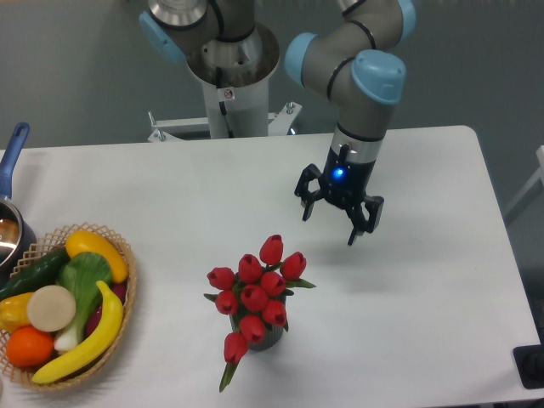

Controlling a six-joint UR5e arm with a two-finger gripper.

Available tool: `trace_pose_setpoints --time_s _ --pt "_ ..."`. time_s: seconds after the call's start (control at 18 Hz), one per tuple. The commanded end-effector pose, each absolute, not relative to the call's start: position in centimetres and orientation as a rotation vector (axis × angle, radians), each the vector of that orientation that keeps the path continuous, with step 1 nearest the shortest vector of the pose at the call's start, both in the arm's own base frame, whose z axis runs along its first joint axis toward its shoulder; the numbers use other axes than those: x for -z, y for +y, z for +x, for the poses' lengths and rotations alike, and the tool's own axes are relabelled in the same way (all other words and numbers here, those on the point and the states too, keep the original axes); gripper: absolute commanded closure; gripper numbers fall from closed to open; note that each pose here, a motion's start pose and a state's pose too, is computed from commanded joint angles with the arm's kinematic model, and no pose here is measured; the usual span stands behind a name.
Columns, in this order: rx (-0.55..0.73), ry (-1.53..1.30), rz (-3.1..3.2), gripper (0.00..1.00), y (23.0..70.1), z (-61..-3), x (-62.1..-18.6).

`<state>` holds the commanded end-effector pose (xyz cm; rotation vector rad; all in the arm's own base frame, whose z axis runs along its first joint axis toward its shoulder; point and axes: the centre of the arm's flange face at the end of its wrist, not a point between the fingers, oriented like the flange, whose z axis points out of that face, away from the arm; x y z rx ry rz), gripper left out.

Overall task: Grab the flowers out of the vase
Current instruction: 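Move the open gripper down toward the red tulip stems above the vase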

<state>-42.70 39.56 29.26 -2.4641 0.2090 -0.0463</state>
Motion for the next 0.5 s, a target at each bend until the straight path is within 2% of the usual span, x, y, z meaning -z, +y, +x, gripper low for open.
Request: trace_pose_setpoints --time_s 0.22,0.5 --pt "0.222 0.139 -2.180 0.00 41.7 -42.7 -31.1" --pt "0.278 0.135 -2.094 0.00 42.2 -42.5 -31.1"
